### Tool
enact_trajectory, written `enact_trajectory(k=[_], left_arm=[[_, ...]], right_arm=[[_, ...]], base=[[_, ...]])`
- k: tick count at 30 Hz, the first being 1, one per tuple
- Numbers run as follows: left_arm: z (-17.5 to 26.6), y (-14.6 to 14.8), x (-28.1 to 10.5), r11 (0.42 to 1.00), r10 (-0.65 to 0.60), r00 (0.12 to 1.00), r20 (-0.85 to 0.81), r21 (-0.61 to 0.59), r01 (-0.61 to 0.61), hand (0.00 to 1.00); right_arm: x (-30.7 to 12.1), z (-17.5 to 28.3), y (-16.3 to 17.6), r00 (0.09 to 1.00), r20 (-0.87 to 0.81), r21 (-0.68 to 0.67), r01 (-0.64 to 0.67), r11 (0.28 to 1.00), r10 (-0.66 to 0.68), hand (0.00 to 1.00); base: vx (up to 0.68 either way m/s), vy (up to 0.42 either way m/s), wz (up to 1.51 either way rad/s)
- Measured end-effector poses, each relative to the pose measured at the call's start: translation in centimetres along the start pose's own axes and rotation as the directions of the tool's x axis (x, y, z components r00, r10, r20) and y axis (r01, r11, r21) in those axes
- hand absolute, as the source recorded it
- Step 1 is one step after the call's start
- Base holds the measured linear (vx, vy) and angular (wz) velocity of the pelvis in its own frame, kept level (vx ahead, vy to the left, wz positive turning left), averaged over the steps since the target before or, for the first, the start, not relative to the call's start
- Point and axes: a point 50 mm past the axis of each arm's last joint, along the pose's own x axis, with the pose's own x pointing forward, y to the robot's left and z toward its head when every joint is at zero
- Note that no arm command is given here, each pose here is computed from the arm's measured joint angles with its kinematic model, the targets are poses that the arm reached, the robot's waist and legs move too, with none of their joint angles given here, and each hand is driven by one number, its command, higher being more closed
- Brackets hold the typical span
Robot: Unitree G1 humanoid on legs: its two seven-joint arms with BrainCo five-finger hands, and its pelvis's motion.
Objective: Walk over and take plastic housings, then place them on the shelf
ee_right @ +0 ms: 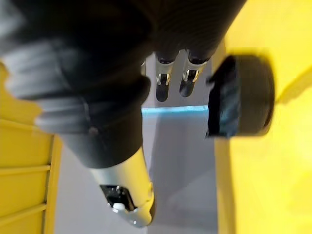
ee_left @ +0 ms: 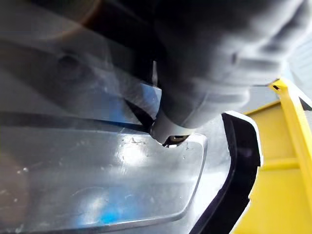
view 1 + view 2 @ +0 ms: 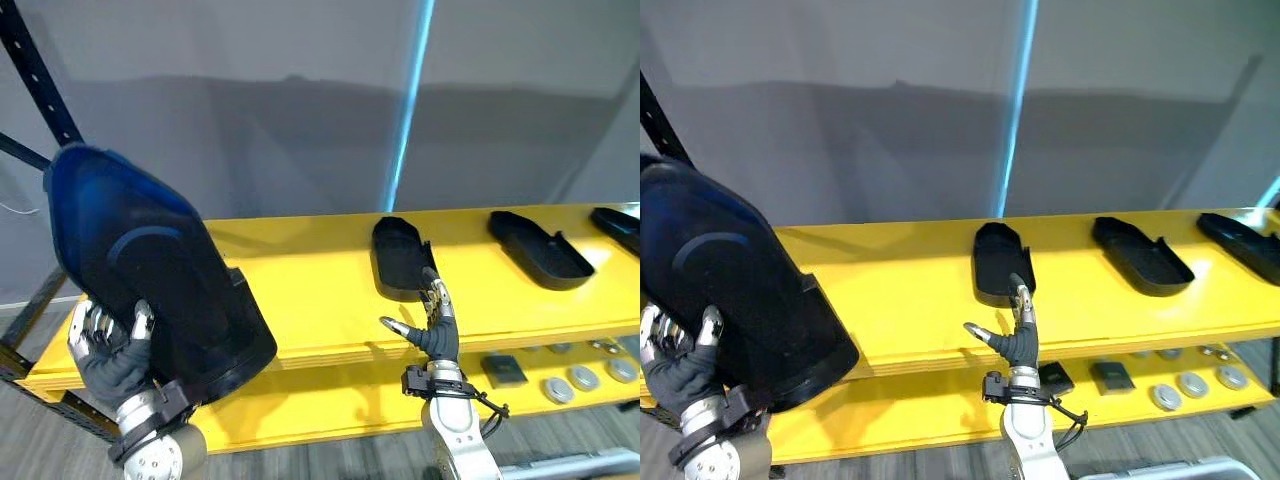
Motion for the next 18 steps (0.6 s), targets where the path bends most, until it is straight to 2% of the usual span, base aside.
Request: enact_trajectory(k=[4,8,12,18], left_arm=[[-1.5,-1.0,-0.4,0.996,-0.032,0.997,-0.074,-0.082,0.026,1.0],[-2.7,-1.9,-0.5,0.991,-0.091,0.989,-0.118,-0.112,0.078,1.0],[-3.4,-2.0,0.3,0.988,-0.144,0.98,-0.135,-0.069,0.136,1.0],[-4.4,-3.4,2.0,0.956,-0.292,0.945,-0.149,-0.011,0.294,1.0]], right_arm=[[0.3,0.6,-1.1,0.999,0.031,-0.032,0.028,0.999,-0.027,0.0],[0.0,1.9,-1.5,0.996,0.088,-0.053,0.023,0.998,-0.018,0.0],[0.1,2.5,-2.1,0.992,0.116,-0.053,0.049,0.997,-0.043,0.0],[-0.1,2.4,-1.6,0.993,0.098,0.024,0.068,0.997,-0.07,0.0]], base=[[0.05,-0.114,0.87],[0.13,0.113,0.39],[0.21,0.412,0.3],[0.2,0.459,0.23]])
